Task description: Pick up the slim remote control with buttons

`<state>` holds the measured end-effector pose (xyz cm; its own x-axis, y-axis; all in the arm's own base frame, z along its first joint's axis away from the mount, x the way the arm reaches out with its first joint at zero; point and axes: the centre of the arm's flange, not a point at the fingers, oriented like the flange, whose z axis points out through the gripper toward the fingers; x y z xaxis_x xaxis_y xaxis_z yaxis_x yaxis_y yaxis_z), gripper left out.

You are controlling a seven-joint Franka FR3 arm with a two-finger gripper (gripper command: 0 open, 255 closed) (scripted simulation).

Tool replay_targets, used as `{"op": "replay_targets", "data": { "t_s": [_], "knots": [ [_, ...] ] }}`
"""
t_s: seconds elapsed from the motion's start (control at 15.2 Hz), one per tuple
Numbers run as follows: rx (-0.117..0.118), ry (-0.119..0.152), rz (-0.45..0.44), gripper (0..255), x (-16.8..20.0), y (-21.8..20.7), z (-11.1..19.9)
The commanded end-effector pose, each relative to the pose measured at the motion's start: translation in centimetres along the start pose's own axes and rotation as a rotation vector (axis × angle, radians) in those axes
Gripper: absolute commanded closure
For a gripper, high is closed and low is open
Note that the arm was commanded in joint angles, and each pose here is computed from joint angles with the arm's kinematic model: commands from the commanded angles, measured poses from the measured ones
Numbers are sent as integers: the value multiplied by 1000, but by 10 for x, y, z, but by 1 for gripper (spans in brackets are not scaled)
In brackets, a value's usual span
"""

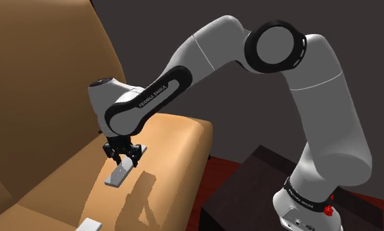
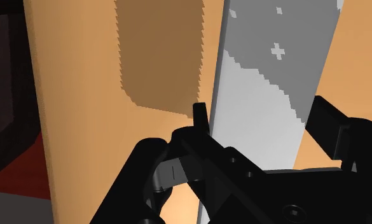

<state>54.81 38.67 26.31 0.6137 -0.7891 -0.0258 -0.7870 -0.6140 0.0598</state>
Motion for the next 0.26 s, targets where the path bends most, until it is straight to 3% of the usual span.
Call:
{"op": "replay_targets", "data": {
  "t_s": [0.0,0.2],
  "knots": [
    [0,0,0,255,0,1,-11],
    [0,0,0,255,0,2,-17]
  ]
}}
